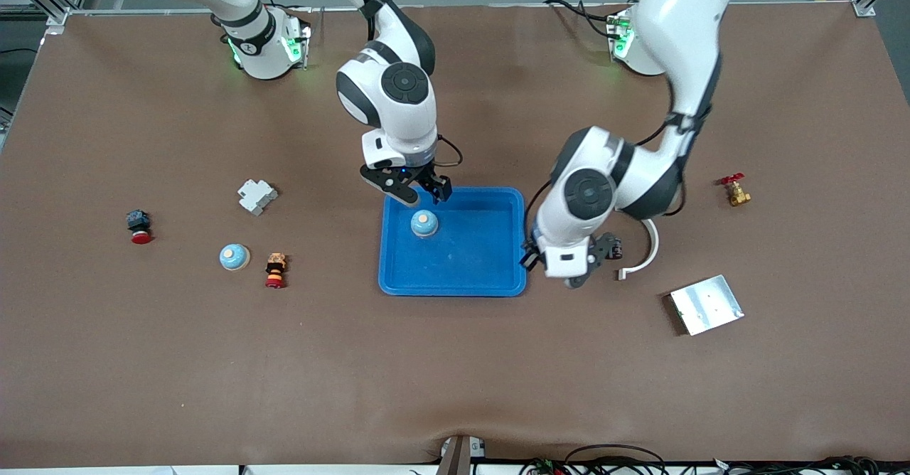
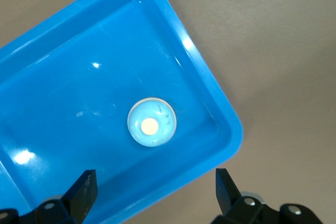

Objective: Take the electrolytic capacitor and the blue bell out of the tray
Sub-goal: 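Carry the capacitor toward the white arc while the right gripper reaches the bell, then place the capacitor beside the white arc while the right gripper grasps the bell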

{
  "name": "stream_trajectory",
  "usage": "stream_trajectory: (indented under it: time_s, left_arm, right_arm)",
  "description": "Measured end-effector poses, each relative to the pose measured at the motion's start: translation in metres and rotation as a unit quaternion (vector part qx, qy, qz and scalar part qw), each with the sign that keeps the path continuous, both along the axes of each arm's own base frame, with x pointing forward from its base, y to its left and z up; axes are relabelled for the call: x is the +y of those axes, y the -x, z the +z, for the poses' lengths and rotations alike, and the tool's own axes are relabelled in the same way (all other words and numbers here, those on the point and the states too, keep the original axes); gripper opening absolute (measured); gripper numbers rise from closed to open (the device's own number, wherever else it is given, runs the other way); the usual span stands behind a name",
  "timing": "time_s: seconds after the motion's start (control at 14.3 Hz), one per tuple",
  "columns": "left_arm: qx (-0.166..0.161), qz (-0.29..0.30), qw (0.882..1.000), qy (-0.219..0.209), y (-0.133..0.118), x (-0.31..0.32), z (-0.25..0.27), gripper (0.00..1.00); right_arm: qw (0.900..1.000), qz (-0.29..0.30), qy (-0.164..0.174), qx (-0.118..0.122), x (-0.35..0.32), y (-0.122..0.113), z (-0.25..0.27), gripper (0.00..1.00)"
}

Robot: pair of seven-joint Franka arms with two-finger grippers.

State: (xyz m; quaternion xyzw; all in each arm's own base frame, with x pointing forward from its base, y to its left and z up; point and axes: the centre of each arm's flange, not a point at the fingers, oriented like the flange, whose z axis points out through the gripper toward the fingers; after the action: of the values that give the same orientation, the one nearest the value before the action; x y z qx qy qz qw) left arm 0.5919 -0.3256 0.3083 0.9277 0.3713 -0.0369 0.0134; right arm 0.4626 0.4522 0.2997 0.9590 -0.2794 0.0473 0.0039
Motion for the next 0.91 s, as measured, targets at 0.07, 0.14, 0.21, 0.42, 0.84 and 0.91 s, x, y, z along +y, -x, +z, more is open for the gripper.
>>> stream_trajectory:
  time_s: [0.07, 0.14, 0.21, 0.42, 0.84, 0.91]
  left_arm:
    - [0.002, -0.030, 1.000, 0.000, 0.009, 0.028, 0.014, 0.33]
    - [0.003, -0.057, 0.998, 0.001, 0.019, 0.057, 0.027, 0.33]
    - [0.002, -0.081, 0.997, 0.002, 0.028, 0.085, 0.038, 0.33]
    - [-0.006, -0.162, 0.987, 0.011, 0.047, 0.191, 0.063, 0.33]
    - [-0.006, -0.283, 0.959, -0.002, 0.062, 0.405, 0.050, 0.33]
    - [-0.003, -0.294, 0.956, -0.007, 0.057, 0.423, 0.039, 0.33]
  right_arm:
    - [1.000, -0.002, -0.001, -0.006, 0.001, -0.002, -0.005, 1.00]
    - [1.000, -0.003, -0.001, -0.011, 0.000, -0.005, -0.009, 1.00]
    - [1.000, -0.004, 0.000, -0.015, -0.003, -0.008, -0.012, 1.00]
    - [0.999, -0.005, -0.009, -0.032, -0.005, -0.017, -0.033, 1.00]
    - [0.999, 0.002, -0.001, -0.034, -0.004, -0.017, -0.080, 1.00]
    - [0.999, 0.003, 0.001, -0.033, -0.004, -0.017, -0.084, 1.00]
